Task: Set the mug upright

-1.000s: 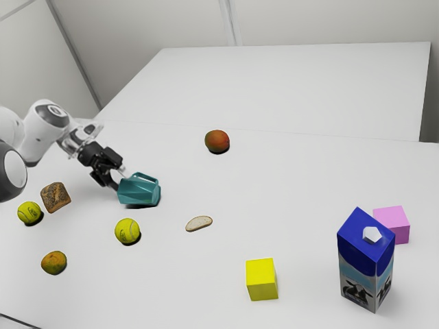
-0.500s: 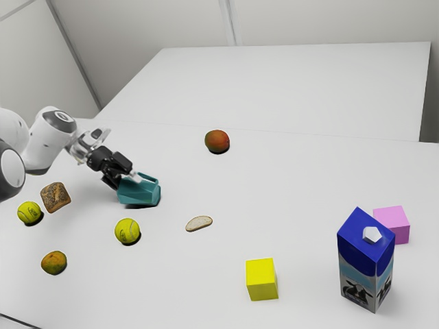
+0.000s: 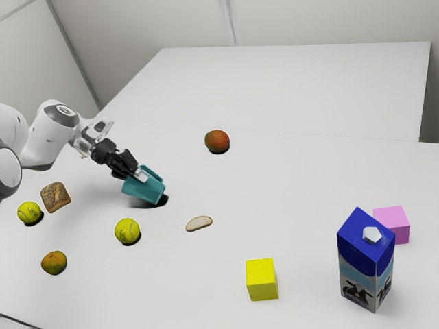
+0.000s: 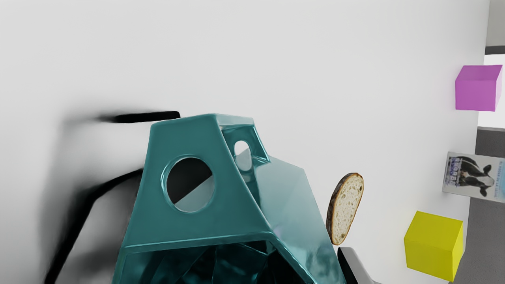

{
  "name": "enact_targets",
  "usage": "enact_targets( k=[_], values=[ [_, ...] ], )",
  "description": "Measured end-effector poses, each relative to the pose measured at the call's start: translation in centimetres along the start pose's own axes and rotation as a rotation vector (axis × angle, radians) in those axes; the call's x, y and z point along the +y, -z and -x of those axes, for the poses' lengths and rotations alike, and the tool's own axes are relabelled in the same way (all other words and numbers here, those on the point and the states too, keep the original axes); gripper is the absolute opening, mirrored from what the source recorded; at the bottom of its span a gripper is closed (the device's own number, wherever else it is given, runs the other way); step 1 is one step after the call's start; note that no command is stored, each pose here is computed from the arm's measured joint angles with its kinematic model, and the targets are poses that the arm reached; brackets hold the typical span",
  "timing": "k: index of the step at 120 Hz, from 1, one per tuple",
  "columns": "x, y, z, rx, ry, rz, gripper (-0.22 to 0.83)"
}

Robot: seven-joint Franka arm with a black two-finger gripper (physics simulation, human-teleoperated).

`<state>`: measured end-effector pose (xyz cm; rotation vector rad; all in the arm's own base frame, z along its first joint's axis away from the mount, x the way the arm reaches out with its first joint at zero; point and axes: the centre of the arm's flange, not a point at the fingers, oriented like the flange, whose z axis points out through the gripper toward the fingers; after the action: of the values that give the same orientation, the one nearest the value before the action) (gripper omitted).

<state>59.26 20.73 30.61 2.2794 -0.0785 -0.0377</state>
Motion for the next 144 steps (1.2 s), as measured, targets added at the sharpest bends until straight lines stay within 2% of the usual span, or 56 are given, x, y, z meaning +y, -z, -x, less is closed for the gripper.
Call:
enact_targets(
  k=[28, 44, 64, 93, 120, 144],
  values=[
    [0.8, 0.2, -0.2, 0.007, -0.011, -0.008, -0.14],
    [4.8, 1.1, 0.2, 0.006, -0.052, -0.059, -0.15],
    [12.1, 1.7, -0.1, -0.064, -0.168, -0.287, -0.16],
    [17.9, -2.3, 0.8, -0.166, -0.317, -0.592, -0.16],
    [20.1, -7.3, 1.3, -0.244, -0.416, -0.831, -0.16],
    [19.9, -9.7, 1.7, -0.236, -0.407, -0.954, -0.16]
  ],
)
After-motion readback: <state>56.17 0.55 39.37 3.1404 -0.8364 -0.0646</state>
